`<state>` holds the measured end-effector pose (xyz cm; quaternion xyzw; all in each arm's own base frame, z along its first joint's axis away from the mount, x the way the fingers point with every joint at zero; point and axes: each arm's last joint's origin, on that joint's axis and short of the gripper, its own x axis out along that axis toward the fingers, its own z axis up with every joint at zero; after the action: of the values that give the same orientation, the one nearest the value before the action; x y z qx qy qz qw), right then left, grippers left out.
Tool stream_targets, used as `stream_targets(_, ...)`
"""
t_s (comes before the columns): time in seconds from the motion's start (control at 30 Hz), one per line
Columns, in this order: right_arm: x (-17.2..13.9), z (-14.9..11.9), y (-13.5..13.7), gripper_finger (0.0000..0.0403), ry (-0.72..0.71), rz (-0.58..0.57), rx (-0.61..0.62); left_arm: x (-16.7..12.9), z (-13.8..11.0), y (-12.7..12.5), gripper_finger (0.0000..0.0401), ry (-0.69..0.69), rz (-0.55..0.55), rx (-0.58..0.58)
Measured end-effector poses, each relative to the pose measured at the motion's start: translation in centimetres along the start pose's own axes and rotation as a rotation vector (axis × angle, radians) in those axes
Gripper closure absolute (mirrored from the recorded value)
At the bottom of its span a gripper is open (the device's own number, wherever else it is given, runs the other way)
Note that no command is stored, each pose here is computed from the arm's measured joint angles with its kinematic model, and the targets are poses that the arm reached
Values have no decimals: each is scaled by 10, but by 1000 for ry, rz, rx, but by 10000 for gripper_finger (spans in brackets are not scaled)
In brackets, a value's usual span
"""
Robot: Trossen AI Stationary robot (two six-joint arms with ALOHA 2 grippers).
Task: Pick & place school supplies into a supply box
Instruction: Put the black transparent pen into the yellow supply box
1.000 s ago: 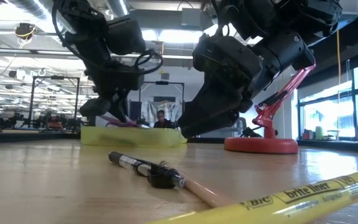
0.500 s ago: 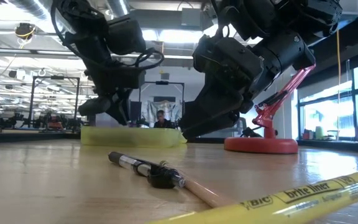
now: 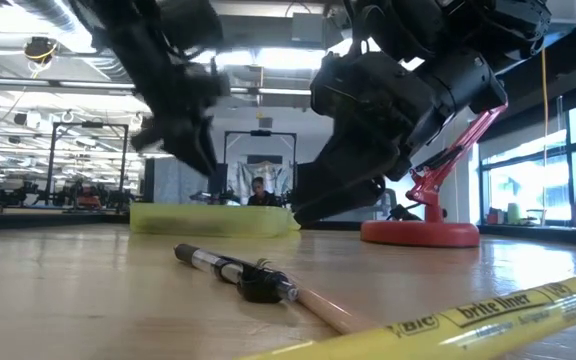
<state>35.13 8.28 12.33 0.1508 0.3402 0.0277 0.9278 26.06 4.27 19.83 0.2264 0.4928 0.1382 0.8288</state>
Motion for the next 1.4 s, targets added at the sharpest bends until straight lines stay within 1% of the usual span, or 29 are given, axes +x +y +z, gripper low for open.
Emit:
stream_targets(0.1,0,-1,0,152,7,0,-18,-18,3,5,269,-105,-78,-92)
stream_targets(0.17,0,-1,0,152,11,-2,-30,-27,3,7,267,-164,-159,-165)
stream_targets(0.23,0,-1,0,152,15,-3,-30,-35,5,6,267,-225,-272,-246)
stream_targets(0.3,0,-2,-1,152,21,-5,-30,-40,8,3,269,-274,-407,-293)
stream_targets(0.4,0,-5,-2,152,48,-17,-31,-46,15,-6,273,-351,-590,-295)
stream_targets(0.5,0,-6,-3,152,65,-24,-31,-51,24,-17,278,-430,-703,-247)
stream_targets(0.73,0,-6,-3,152,65,-24,-31,-64,38,-28,282,-570,-718,-198)
stream_targets(0.83,0,-6,-3,152,65,-24,-31,-67,41,-33,276,-594,-722,-182)
stream_targets(0.93,0,-6,-3,152,65,-24,-31,-70,44,-35,257,-626,-721,-175)
stream_targets(1.03,0,-6,-3,152,65,-24,-31,-72,46,-35,225,-653,-719,-175)
stream_targets(1.13,0,-6,-3,152,67,-25,-33,-73,46,-38,196,-638,-730,-187)
stream_targets(1.2,0,-7,-3,152,74,-28,-34,-74,46,-39,184,-627,-744,-211)
stream_targets(1.33,-1,-11,-5,152,114,-45,-35,-76,47,-42,178,-602,-780,-277)
stream_targets(1.4,-1,-13,-6,152,138,-55,-34,-78,47,-46,180,-599,-772,-277)
